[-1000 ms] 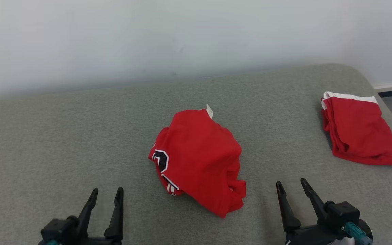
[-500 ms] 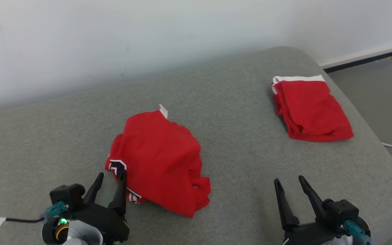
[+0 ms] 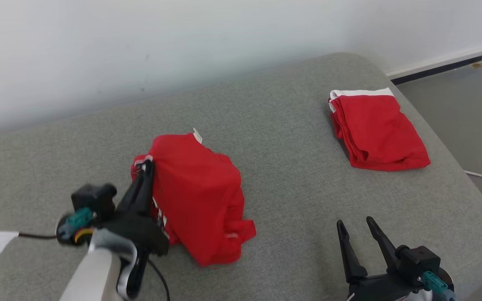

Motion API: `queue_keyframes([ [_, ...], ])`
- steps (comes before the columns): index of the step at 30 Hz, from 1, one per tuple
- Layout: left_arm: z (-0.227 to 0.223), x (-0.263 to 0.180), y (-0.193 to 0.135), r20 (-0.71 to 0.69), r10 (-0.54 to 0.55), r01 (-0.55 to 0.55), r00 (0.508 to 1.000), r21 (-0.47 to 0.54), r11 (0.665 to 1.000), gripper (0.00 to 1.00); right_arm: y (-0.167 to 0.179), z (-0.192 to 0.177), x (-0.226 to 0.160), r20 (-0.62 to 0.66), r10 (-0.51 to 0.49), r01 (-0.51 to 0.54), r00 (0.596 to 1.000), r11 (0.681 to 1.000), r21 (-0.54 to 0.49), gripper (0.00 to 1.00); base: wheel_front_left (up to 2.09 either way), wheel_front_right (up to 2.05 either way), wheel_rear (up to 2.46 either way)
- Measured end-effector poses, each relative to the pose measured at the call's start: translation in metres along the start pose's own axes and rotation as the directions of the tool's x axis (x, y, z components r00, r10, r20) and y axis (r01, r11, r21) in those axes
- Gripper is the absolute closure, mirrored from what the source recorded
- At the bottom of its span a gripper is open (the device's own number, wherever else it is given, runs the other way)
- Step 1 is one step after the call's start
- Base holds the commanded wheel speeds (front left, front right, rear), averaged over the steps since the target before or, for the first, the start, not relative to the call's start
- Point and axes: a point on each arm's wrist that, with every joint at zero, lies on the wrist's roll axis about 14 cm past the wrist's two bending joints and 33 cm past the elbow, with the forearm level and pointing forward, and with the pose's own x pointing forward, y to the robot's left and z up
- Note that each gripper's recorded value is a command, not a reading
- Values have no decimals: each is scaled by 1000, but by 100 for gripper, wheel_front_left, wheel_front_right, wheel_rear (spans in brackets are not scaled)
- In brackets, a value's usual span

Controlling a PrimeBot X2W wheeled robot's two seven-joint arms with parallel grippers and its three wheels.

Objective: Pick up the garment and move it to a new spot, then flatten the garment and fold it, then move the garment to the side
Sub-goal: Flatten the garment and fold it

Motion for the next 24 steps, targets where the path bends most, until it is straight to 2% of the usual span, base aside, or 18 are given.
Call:
queue_keyframes([
  [6, 67, 21, -17, 161, -87, 63, 983, 150, 987, 100, 7, 4, 4, 12, 22, -22, 1000, 1000, 2, 0, 0, 0, 0],
  [12, 142, 31, -25, 317, -143, 62, 938, 252, 966, 100, 4, 7, 3, 22, 15, -15, 1000, 1000, 3, 0, 0, 0, 0],
  [15, 170, 33, -39, 366, -193, 78, 910, 306, 949, 100, 3, 7, 3, 24, 12, -12, 1000, 1000, 3, 0, 0, 0, 0],
  [18, 193, 33, -59, 396, -265, 101, 879, 388, 916, 100, 4, 6, 4, 22, 14, -14, 1000, 1000, 4, 0, 0, 0, 0],
  [21, 193, 32, -89, 375, -358, 161, 855, 465, 871, 100, 6, 4, 5, 18, 20, -20, 1000, 1000, 5, 0, 0, 0, 0],
  [24, 153, 33, -110, 274, -411, 259, 869, 456, 852, 100, 8, 2, 8, 10, 25, -25, 1000, 1000, 9, 0, 0, 0, 0],
])
